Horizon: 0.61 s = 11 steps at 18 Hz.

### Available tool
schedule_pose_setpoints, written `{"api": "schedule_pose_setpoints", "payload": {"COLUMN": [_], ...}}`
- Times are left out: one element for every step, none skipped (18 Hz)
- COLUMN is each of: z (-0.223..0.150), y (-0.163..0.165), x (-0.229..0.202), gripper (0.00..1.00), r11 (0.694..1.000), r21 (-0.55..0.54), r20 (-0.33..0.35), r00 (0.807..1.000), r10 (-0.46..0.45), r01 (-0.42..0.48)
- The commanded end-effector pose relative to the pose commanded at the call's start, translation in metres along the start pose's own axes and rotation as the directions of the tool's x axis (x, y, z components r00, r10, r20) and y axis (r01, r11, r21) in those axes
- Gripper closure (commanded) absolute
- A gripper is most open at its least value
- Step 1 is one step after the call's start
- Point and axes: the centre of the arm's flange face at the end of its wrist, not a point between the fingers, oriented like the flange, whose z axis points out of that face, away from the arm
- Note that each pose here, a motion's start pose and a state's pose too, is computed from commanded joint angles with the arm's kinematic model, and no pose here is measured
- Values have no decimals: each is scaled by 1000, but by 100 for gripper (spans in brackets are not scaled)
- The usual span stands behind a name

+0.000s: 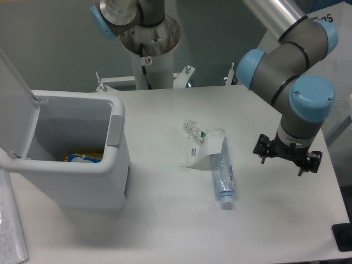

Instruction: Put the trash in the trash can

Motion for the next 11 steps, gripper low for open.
{"api": "schedule_pose_setpoints", "payload": {"z": [3, 2, 2, 2, 2, 3, 3, 4, 8, 13, 16], "y": [0, 0, -1, -1, -2, -4, -5, -7, -7, -6, -6], "x": [2, 3, 3, 3, 4, 5, 4, 5, 6, 10, 11], "gripper": [0, 0, 0, 0, 0, 0, 0, 0, 0, 0, 0], "r11": [1000, 1000, 1000, 1000, 1000, 1000, 1000, 999, 998, 995, 993], "r21": [-1, -1, -1, 1, 4, 4, 2, 5, 5, 3, 6], "r20": [-6, -6, -6, -6, -7, -7, 3, 6, 1, -11, -9], "r00": [1000, 1000, 1000, 1000, 1000, 1000, 1000, 999, 998, 995, 993], "r10": [-6, -9, -10, -11, -9, -9, -17, -37, -66, -96, -117], "r01": [6, 9, 10, 11, 9, 9, 17, 37, 66, 96, 118]}}
